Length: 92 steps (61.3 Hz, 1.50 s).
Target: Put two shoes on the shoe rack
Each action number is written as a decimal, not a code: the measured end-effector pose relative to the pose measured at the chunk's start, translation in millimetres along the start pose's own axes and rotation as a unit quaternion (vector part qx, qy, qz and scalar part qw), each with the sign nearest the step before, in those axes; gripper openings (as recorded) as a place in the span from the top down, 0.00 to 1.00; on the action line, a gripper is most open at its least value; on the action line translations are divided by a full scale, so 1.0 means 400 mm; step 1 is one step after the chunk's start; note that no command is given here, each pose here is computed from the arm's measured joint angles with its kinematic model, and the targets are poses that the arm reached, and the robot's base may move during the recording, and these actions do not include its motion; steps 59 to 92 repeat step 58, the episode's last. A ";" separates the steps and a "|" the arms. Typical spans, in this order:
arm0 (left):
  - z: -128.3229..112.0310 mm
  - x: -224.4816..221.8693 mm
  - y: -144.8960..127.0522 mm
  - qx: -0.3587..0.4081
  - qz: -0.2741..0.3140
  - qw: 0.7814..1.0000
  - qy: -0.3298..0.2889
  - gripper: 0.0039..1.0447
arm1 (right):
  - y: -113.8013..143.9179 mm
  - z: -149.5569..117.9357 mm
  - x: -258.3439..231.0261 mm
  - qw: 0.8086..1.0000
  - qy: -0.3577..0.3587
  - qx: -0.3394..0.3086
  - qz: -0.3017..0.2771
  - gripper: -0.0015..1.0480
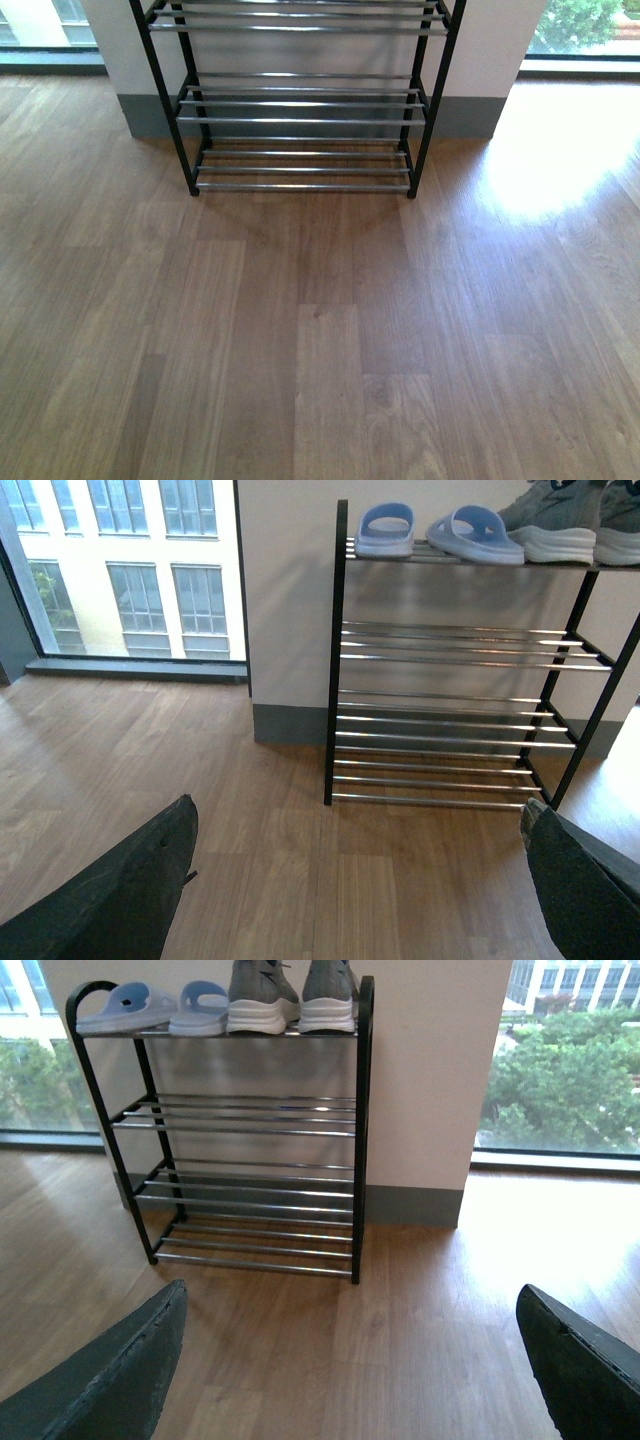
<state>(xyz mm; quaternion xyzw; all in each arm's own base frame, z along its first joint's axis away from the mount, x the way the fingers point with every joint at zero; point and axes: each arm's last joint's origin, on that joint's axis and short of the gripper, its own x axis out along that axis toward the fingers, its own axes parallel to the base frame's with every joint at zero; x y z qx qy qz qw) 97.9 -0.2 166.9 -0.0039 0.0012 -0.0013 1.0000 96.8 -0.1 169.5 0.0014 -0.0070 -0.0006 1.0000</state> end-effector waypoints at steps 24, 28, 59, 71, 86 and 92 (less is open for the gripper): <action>0.000 0.000 0.000 0.000 0.000 1.000 0.000 0.09 | 0.000 0.000 0.000 1.000 0.000 0.000 0.000 0.09; 0.000 0.000 0.000 0.000 0.000 1.000 0.000 0.09 | 0.000 0.000 0.000 1.000 0.000 0.000 0.000 0.09; 0.000 0.000 0.000 0.000 0.000 1.000 0.000 0.09 | 0.000 0.000 0.000 1.000 0.000 0.000 0.000 0.09; 0.000 0.000 0.000 0.000 0.000 1.000 0.000 0.09 | 0.000 0.000 0.000 1.000 0.000 0.000 0.000 0.09; 0.000 0.000 0.000 0.000 0.000 1.000 0.000 0.09 | 0.000 0.000 0.000 1.000 0.000 0.000 0.000 0.09; 0.000 0.000 0.000 0.000 0.000 1.000 0.000 0.09 | 0.000 0.000 0.000 1.000 0.000 0.000 0.000 0.09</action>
